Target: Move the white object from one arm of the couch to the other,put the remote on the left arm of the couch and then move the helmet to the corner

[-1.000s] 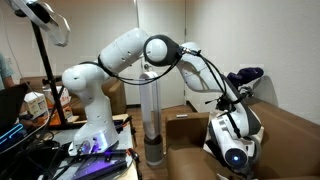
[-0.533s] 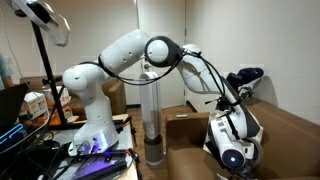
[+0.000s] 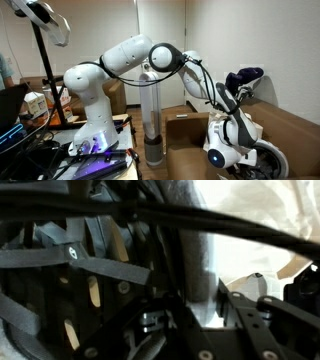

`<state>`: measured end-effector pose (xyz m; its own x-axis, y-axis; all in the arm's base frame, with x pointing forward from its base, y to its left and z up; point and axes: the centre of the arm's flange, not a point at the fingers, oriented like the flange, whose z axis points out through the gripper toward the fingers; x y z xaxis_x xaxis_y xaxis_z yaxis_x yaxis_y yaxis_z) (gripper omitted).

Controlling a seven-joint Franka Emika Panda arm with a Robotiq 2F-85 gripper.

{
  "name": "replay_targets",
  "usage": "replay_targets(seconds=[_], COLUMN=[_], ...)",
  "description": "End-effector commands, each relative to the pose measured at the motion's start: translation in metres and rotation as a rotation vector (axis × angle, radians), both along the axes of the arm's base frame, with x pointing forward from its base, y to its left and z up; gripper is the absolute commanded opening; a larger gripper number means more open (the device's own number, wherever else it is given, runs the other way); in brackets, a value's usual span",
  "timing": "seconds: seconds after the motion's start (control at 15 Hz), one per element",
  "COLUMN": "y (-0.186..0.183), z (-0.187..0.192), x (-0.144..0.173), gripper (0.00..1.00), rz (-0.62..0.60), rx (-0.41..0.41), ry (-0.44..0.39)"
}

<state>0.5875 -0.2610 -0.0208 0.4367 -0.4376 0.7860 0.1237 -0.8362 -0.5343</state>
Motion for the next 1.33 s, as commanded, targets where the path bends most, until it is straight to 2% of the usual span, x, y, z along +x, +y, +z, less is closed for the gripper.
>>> replay_targets(seconds=[0.0, 0.13, 0.27, 0.47, 0.73, 0.8, 1.0, 1.13, 1.27], y=[-0.002, 0.005, 0.006, 0.011, 0.018, 0.022, 0.021, 0.018, 0.014], z=[-0.011, -0.015, -0.015, -0.012, -0.010, -0.011, -0.019, -0.022, -0.023], x=[0.007, 0.007, 0.006, 0.010, 0.010, 0.010, 0.011, 0.014, 0.016], gripper=[0.11, 0.11, 0.11, 0.10, 0.10, 0.10, 0.10, 0.10, 0.10], rz=[-0.104, -0.091, -0.115, -0.125, -0.089, -0.037, 0.036, 0.058, 0.024], rx=[-0.085, -0.086, -0.164, -0.220, -0.212, -0.130, -0.036, -0.016, -0.022], ry=[0.002, 0.063, 0.108, 0.158, 0.262, 0.290, 0.264, 0.204, 0.149])
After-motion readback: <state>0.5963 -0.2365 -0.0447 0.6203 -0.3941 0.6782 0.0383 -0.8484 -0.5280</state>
